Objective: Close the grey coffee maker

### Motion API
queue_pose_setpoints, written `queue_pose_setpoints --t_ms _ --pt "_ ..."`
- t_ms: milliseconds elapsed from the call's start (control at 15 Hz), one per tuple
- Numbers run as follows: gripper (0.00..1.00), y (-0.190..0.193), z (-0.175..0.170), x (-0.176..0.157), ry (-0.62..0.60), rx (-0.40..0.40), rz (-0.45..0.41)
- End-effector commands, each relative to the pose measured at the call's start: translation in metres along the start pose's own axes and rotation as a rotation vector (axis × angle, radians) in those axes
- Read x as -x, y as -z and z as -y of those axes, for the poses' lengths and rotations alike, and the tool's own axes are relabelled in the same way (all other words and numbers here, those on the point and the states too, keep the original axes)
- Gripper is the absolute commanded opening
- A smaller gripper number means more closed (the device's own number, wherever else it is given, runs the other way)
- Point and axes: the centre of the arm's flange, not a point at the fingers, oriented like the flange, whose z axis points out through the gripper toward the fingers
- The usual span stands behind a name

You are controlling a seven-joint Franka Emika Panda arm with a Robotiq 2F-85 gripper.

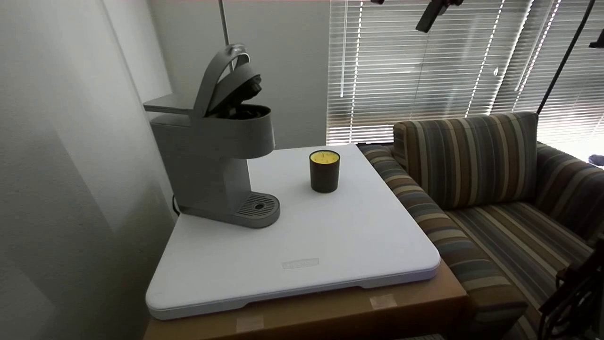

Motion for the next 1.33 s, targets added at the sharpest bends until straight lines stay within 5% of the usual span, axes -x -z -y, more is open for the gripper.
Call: queue_pose_setpoints --t_ms 0,600,800,867,1267 --pt "1.00 -0.012 0.019 -0.017 -0.011 0.006 -0.064" --pt "1.00 -0.023 0.138 -0.120 0.212 -0.018 -0.109" --pt "1.00 -0.044 0.168 -0.151 0.173 -0.030 -0.078" --pt "1.00 -0.034 0.137 -0.103 0.184 -0.037 -0.107" --pt "1.00 -0.053 0.146 -0.122 0.172 -0.033 -0.085"
